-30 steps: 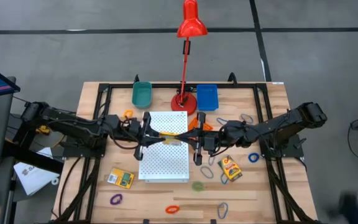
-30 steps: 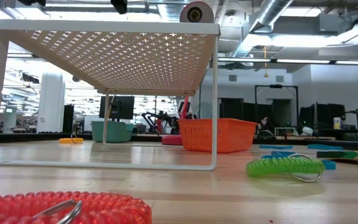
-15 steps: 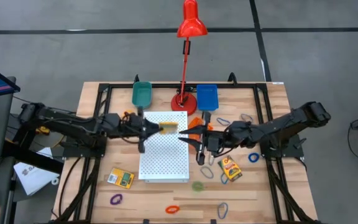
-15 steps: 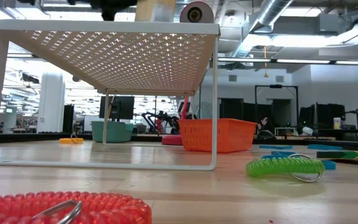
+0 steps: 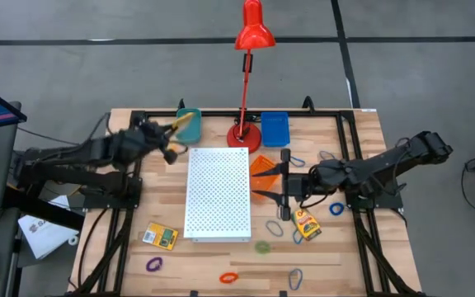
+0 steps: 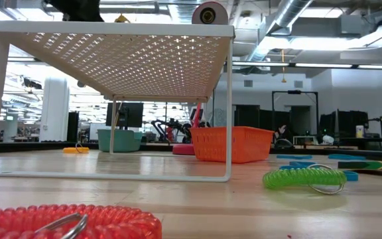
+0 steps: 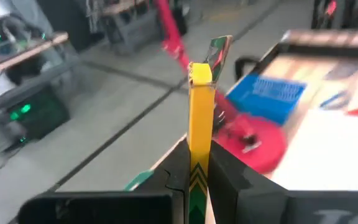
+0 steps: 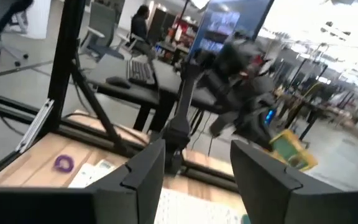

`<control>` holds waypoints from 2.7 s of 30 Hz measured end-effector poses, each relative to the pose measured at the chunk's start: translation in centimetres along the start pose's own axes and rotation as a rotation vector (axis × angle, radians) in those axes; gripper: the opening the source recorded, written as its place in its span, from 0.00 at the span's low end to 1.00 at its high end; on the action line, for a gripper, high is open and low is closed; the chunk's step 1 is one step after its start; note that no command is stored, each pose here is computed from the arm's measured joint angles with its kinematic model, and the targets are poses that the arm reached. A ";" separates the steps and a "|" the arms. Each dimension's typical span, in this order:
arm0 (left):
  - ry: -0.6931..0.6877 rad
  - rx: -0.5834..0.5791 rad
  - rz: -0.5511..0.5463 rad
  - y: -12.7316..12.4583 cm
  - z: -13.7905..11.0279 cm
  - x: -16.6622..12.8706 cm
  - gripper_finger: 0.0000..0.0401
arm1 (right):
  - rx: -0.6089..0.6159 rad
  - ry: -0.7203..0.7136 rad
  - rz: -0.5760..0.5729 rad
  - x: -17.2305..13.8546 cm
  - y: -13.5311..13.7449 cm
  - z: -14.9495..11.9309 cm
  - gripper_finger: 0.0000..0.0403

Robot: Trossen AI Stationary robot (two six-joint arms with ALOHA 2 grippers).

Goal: Pick & Place Office Desk Supplies
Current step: Put the yellow crayon box into the green bin

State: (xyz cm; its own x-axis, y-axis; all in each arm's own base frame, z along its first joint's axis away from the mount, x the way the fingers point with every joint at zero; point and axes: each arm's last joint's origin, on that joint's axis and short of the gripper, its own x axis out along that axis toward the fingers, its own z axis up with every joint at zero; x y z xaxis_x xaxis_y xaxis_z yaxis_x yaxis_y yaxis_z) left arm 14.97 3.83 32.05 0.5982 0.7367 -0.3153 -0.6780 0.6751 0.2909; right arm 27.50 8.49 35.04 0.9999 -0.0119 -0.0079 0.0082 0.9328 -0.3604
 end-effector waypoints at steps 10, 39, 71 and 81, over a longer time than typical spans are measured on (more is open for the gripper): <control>0.498 -0.142 0.010 6.1 3.2 10.3 0.06 | 0.084 0.038 0.011 0.0 0.1 -0.4 0.42; 0.725 -0.808 -0.003 11.8 -7.7 16.9 0.06 | 0.244 0.115 0.009 -0.2 0.6 -1.0 0.42; 0.410 -0.738 -0.098 10.3 -5.7 12.3 0.27 | 0.283 0.079 0.016 -0.2 0.7 -0.6 0.42; 0.619 -0.465 -0.504 4.7 -5.1 6.4 0.26 | 0.299 0.086 0.017 -0.2 0.7 -0.7 0.42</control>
State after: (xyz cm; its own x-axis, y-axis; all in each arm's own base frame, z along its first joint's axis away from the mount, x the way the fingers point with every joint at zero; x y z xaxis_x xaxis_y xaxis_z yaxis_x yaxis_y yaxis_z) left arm 13.43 11.45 26.79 0.6254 0.1168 -0.7715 -0.5825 0.7278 -0.3619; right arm 27.26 8.95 34.16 0.9954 -0.0143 -0.0949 0.0077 0.9976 -0.0692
